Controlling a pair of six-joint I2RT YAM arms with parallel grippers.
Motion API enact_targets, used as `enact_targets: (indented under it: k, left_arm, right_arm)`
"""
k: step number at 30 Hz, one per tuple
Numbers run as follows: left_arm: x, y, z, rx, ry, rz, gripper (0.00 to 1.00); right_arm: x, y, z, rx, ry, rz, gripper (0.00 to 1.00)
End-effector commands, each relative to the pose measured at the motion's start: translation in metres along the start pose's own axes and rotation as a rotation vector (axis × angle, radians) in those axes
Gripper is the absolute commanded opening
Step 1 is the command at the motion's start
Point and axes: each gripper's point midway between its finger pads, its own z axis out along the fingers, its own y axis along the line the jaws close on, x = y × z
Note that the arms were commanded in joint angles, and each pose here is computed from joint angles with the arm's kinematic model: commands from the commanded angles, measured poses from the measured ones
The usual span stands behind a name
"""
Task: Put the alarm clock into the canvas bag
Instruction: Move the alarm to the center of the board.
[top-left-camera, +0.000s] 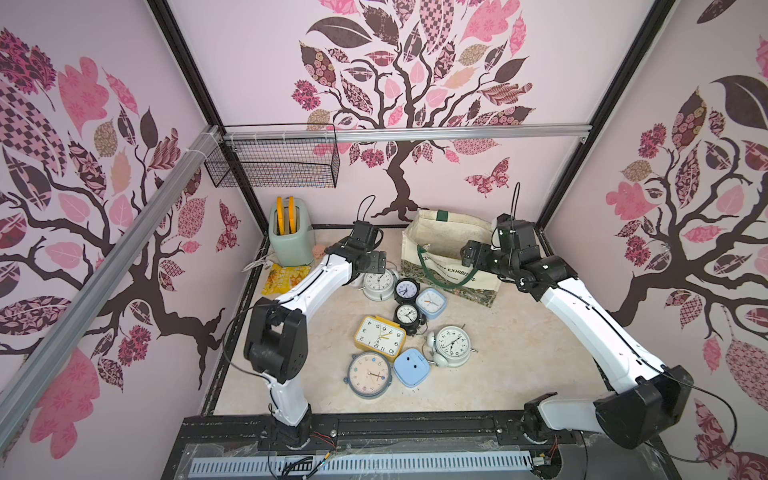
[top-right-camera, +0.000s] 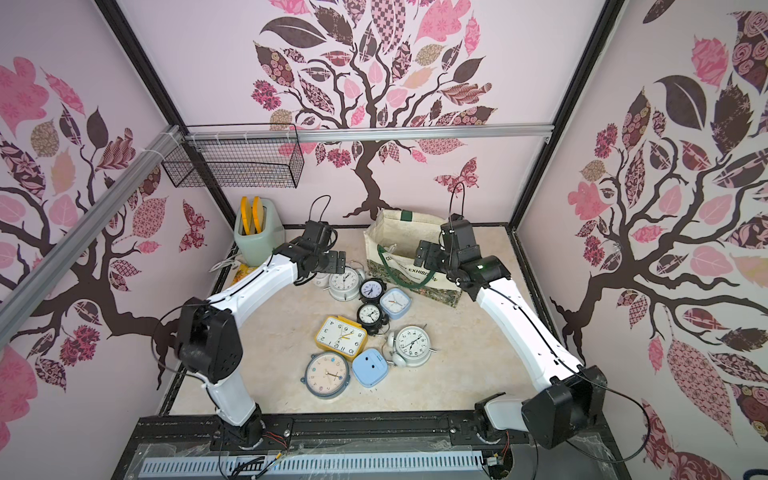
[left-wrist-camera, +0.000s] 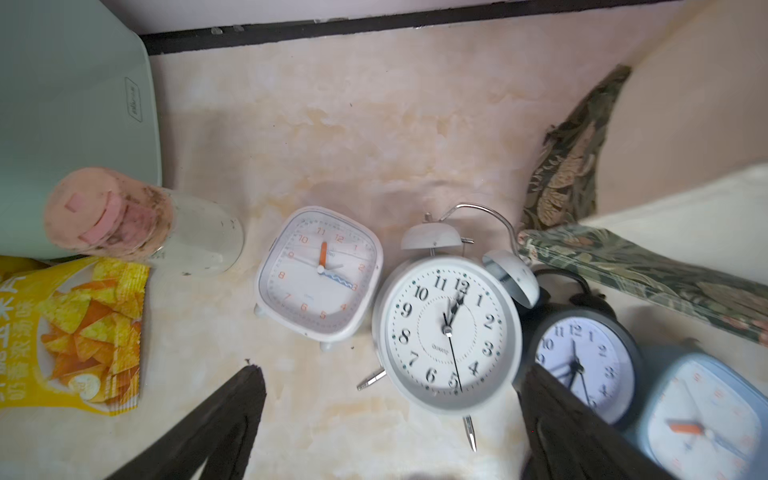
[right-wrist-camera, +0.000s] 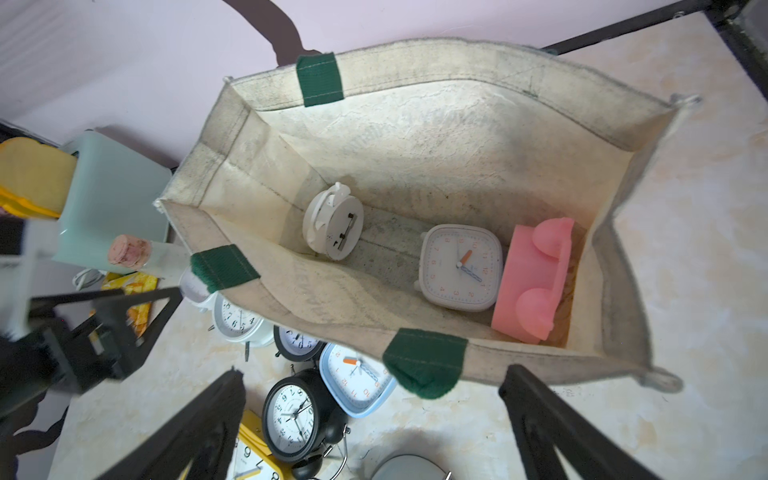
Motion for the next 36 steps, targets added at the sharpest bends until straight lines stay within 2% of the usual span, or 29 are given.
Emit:
enact_targets:
  k: [1, 6, 12, 13, 16, 22, 33, 36]
  left_arm:
    - [-0.019, 0.013, 0.018, -0.026, 0.015, 0.006, 0.98]
    - [-0.03, 0.024, 0.066, -0.042, 0.051, -0.001, 0.98]
    - [-0.035, 0.031, 0.107, -0.078, 0.037, 0.035, 0.98]
    - [-0.045, 0.033, 0.107, -0.078, 0.015, 0.021, 0.98]
    - [-0.044, 0.037, 0.12, -0.072, 0.026, 0.005, 0.98]
    - [-0.029, 0.044, 0.133, -0.081, 0.077, 0.002, 0.98]
    - [-0.005, 0.051, 0.137, -0.082, 0.143, -0.003, 0.97]
    - [0.013, 0.053, 0.139, -0.086, 0.182, 0.002, 0.97]
  right_arm:
    - [0.004, 0.016, -0.014, -0.072, -0.003, 0.0, 1.0]
    - [0.024, 0.026, -0.015, -0.122, 0.047, -0.023, 1.0]
    - [0.036, 0.035, -0.015, -0.165, 0.085, -0.039, 1.0]
    - [0.038, 0.035, -0.015, -0.169, 0.091, -0.041, 1.0]
    - [0.041, 0.036, -0.015, -0.174, 0.101, -0.044, 1.0]
    - [0.045, 0.037, -0.012, -0.186, 0.116, -0.038, 1.0]
    - [0.052, 0.042, -0.009, -0.221, 0.142, -0.03, 1.0]
    - [0.052, 0.044, -0.012, -0.233, 0.139, -0.029, 1.0]
